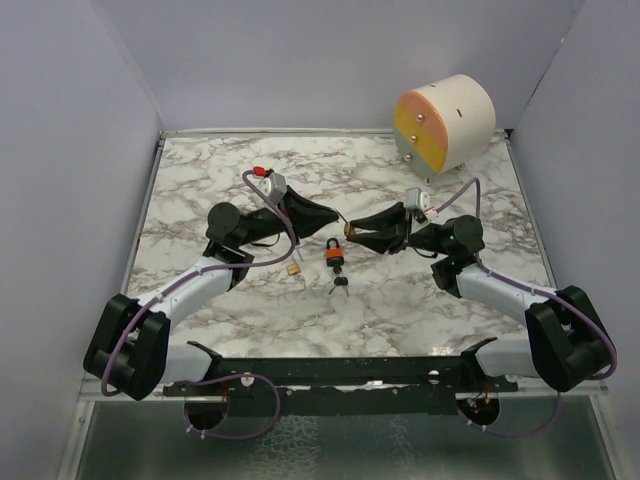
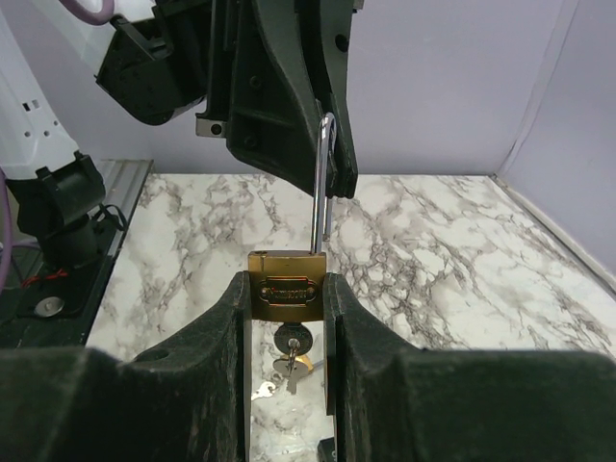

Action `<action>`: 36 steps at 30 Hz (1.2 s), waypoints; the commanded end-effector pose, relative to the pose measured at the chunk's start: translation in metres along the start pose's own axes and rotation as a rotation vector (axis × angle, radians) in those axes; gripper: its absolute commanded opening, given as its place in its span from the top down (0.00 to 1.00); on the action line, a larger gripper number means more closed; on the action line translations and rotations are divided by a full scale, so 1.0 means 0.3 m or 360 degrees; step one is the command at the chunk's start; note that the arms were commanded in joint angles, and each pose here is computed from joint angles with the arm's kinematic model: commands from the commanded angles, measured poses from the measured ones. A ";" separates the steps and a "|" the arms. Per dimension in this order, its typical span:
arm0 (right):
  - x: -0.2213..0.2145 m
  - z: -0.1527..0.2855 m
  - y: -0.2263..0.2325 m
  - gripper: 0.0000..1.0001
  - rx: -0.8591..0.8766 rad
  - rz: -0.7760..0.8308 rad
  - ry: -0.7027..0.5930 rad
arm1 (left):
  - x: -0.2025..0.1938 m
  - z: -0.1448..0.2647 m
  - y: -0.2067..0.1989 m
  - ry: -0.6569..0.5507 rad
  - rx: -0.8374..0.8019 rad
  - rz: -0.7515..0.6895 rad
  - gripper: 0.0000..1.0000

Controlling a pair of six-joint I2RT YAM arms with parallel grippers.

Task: Lock with the key
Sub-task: Lock the lock.

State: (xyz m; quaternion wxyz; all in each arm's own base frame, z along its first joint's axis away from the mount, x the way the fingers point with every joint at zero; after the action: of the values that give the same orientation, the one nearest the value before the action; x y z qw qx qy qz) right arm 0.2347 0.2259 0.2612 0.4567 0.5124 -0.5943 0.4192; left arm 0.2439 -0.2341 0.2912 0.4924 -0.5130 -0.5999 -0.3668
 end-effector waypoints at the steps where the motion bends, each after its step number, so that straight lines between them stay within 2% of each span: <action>1: 0.026 -0.021 -0.032 0.99 -0.0070 0.0055 -0.0031 | 0.073 0.000 -0.025 -0.0098 0.0009 -0.0111 0.99; 6: 0.021 -0.017 -0.054 0.99 -0.0165 0.0052 -0.0039 | 0.084 0.012 -0.041 -0.0112 0.0006 -0.0146 1.00; 11: 0.014 -0.028 -0.074 0.99 -0.0256 0.0079 -0.0032 | 0.088 0.000 -0.036 -0.0119 0.0018 -0.0065 1.00; 15: 0.001 -0.076 -0.069 0.99 -0.0357 0.0195 0.0017 | 0.104 -0.019 -0.041 -0.0143 0.0022 -0.0002 0.97; 18: -0.002 -0.122 -0.051 0.99 -0.0460 0.0306 0.0036 | 0.109 -0.022 -0.049 -0.0160 0.0034 0.0021 0.97; 24: 0.003 -0.127 -0.054 0.99 -0.0606 0.0356 0.0010 | 0.090 -0.018 -0.058 -0.0151 0.0049 0.0053 1.00; 36: 0.070 -0.080 0.013 0.99 -0.0568 0.0430 -0.0062 | 0.048 0.013 -0.037 -0.0045 0.0178 -0.0045 1.00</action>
State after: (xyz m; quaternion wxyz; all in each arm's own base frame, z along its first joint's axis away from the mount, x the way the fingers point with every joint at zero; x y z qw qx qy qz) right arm 0.2424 0.2547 0.2709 0.4940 0.3571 -0.7074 0.3578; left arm 0.2368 -0.2322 0.3074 0.5025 -0.5026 -0.6254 -0.3221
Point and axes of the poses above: each gripper's point midway between its finger pads, its own z axis back along the fingers, its own y axis along the line the jaws close on, x = y × z, the point moved 6 cm from there along z, back along the fingers, and after that the axes turned 6 degrees about -z, right-handed, at the moved point
